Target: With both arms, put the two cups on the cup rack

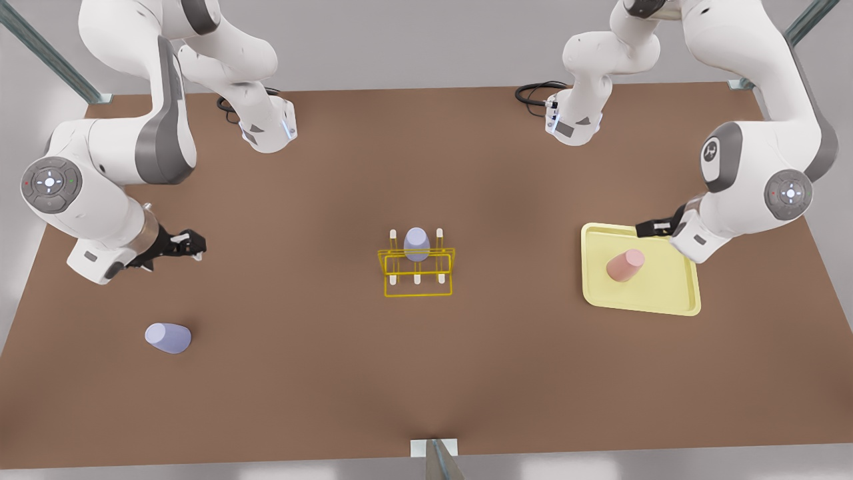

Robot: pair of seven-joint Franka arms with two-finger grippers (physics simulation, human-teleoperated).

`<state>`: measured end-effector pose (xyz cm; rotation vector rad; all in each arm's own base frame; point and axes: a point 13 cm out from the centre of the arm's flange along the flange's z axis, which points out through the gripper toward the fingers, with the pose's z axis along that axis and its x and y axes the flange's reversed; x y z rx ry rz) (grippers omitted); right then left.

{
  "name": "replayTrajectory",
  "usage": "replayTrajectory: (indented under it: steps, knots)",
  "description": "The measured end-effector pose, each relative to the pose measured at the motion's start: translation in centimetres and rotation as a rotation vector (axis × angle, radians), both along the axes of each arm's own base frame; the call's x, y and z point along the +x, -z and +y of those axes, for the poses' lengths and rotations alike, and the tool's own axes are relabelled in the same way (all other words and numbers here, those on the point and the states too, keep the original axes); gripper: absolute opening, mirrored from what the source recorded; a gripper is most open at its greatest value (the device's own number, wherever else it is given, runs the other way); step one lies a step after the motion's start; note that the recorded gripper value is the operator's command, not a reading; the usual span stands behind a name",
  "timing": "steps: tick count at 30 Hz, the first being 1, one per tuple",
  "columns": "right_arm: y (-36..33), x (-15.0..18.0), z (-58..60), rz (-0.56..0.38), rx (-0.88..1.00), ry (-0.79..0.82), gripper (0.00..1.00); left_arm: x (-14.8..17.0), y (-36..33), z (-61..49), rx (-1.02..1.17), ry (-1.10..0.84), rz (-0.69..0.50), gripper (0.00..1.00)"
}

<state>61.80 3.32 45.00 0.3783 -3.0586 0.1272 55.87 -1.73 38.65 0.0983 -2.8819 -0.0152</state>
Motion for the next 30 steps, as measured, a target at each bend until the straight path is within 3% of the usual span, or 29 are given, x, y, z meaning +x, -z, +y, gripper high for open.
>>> replayTrajectory:
  steps: [2,4,7,10,15,22,30]
  knots:
    - [0.3,0.2,-0.3,-0.002,0.006,0.0,1.0,-0.6,1.8,0.7,0.005,-0.011,0.031,1.0]
    - [1.6,0.8,-1.1,0.013,0.0,-0.001,1.0,-3.6,8.2,2.9,0.011,-0.051,0.12,1.0]
    - [9.6,4.6,-11.6,0.083,-0.021,0.106,1.0,-7.6,17.2,4.2,0.014,-0.078,0.173,1.0]
    - [17.3,5.2,-20.0,0.134,-0.005,0.183,1.0,-7.3,20.6,5.6,0.017,-0.095,0.13,1.0]
    - [23.6,6.2,-21.7,0.125,0.03,0.165,1.0,-7.7,24.3,6.9,0.018,-0.096,0.103,1.0]
    - [28.3,8.1,-20.5,0.084,0.095,0.154,1.0,-6.0,28.3,7.4,0.02,-0.077,0.048,1.0]
    - [32.6,8.4,-21.5,0.068,0.048,0.118,1.0,-5.3,30.2,8.1,0.004,-0.097,0.019,1.0]
